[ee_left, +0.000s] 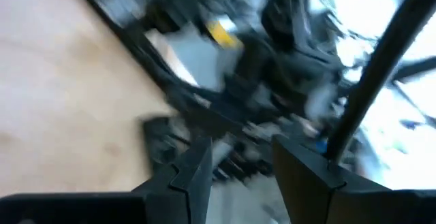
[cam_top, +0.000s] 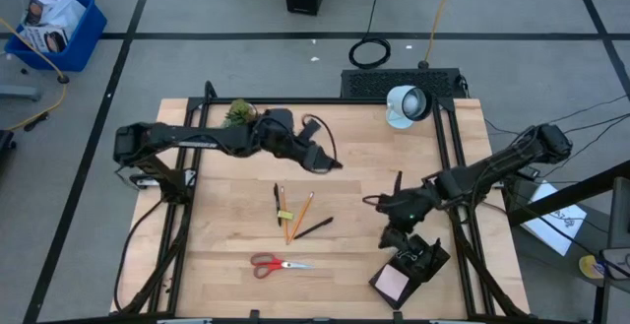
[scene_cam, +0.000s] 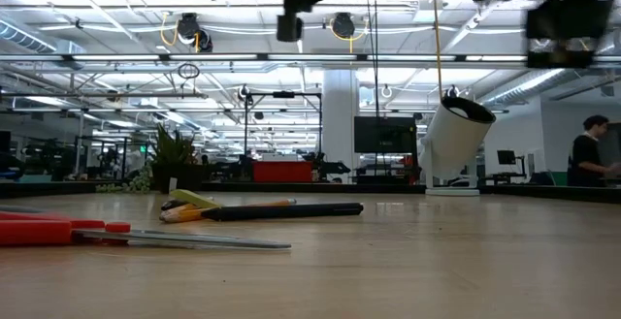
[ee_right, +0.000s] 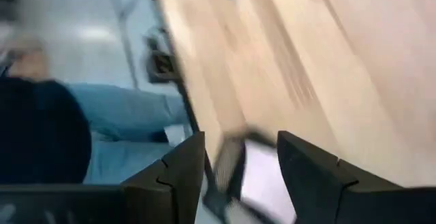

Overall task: Pick and place office supplies into organizer
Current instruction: Put the black pen into the desk organizer

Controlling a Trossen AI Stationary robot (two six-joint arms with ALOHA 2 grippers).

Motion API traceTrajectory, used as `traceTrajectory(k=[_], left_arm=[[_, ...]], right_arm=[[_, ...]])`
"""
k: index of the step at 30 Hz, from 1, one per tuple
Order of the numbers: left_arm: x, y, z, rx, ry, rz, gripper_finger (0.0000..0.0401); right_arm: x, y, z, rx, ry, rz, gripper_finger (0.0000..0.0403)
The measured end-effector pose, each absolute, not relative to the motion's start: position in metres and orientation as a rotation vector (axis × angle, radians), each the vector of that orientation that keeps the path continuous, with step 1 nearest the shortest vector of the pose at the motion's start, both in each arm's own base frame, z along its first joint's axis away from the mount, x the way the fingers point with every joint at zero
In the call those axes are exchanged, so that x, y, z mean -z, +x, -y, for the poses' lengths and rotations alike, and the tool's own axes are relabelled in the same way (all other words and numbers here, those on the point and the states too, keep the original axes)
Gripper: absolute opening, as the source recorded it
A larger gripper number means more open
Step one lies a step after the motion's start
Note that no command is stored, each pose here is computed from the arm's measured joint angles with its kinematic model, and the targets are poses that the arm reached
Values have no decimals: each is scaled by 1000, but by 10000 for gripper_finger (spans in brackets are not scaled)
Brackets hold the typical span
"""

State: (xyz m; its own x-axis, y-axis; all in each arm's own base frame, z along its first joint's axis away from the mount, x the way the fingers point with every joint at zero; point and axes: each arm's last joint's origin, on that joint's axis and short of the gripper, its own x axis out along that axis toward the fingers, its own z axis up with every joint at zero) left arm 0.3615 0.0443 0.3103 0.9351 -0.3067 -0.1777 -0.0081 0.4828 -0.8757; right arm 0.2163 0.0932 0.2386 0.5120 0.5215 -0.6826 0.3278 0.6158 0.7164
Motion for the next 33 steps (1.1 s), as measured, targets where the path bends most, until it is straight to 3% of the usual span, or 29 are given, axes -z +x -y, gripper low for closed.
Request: traceTrajectory(k=[3, 8, 16, 27, 33], left_arm=[[-327, 342, -49, 51, -948, -289, 154], [-345, 307, -50, -105, -849, -314, 154], [-366, 270, -50, -225, -795, -296, 154], [-375, 259, -41, -208, -785, -285, 154], [-375, 258, -41, -208, -793, -280, 154]], right_arm=[[-247, 226, -89, -242, 778, -899, 173], [-250, 238, -67, -209, 561, -741, 173], [-249, 272, -35, -245, 198, -488, 173], [-202, 318, -35, -449, 4, -391, 173], [-192, 327, -39, -462, -19, -347, 173]])
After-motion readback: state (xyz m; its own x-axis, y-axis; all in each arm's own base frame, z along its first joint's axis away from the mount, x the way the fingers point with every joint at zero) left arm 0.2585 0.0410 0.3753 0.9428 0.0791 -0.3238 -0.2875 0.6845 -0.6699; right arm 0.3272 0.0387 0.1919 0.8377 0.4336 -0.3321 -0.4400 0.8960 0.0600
